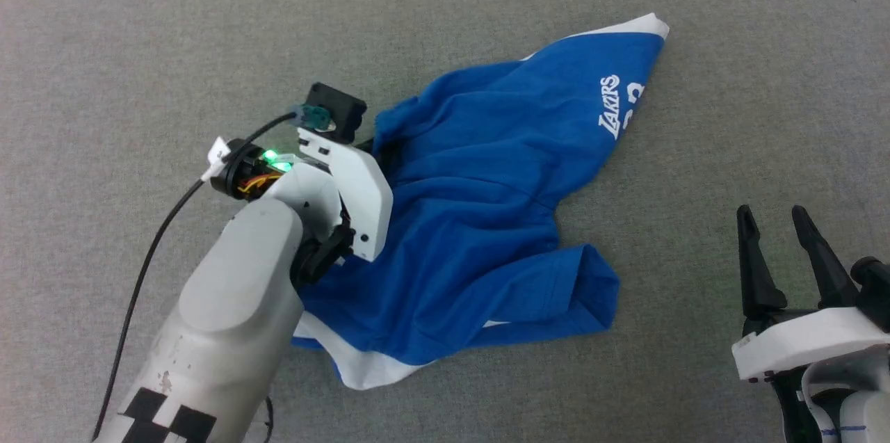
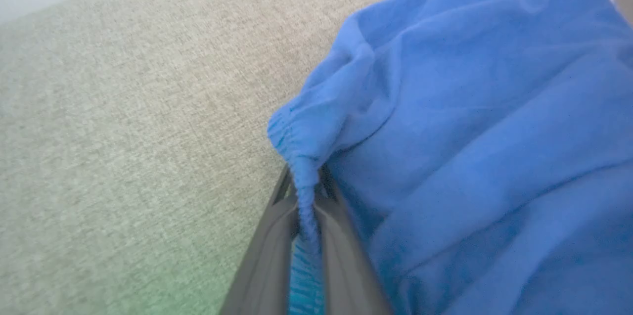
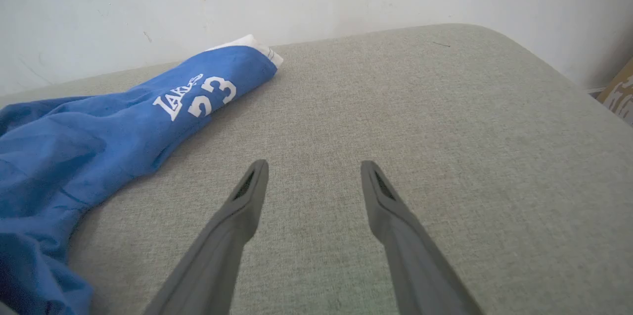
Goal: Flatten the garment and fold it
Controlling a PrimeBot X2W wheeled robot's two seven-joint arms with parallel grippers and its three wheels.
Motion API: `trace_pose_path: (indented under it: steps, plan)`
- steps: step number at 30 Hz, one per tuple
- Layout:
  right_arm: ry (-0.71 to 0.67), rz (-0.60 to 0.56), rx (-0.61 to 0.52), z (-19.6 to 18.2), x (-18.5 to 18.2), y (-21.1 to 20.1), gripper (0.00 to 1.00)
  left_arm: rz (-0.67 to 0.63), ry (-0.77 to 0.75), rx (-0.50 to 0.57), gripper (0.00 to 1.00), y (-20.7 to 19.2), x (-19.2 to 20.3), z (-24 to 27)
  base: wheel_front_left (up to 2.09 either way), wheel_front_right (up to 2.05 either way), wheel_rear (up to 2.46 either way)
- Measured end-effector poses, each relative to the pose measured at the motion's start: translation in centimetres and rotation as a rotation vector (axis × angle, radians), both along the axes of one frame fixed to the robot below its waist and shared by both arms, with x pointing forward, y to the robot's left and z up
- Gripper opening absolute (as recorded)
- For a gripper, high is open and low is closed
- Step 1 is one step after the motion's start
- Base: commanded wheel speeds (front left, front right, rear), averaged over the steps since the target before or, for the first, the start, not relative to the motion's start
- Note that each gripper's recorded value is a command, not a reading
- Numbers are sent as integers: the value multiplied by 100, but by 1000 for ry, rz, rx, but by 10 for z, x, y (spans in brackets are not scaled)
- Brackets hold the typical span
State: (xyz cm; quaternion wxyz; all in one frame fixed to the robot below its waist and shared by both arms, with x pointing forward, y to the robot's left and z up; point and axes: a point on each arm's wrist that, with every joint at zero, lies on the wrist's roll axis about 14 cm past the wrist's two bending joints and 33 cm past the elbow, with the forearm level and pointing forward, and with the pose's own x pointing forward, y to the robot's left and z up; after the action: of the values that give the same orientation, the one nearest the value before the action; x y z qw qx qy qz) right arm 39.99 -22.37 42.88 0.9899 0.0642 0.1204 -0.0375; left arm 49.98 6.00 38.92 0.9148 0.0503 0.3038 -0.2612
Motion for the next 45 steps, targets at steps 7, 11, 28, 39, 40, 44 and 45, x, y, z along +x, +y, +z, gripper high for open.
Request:
trace_pose_path:
  steps: [7,11,28,39,40,44,45]
  plan:
    - [-1,4,-1,0,2,1,100,143,-115,-157,0,23,44,47,0,0,0]
    - [5,11,1,-3,5,3,100,265,-253,-146,0,64,84,85,0,0,0]
    - [34,23,2,-24,21,8,100,433,-353,-233,100,97,104,73,0,0,0]
    - [-4,39,14,-2,5,14,100,465,-654,-438,100,101,27,151,0,0,0]
    - [-2,45,16,-1,2,17,100,483,-665,-457,100,105,15,151,0,0,0]
    - [-16,72,27,5,-1,26,100,585,-652,-466,100,127,-40,136,0,0,0]
    - [-18,82,31,6,0,30,100,609,-634,-452,100,131,-53,127,0,0,0]
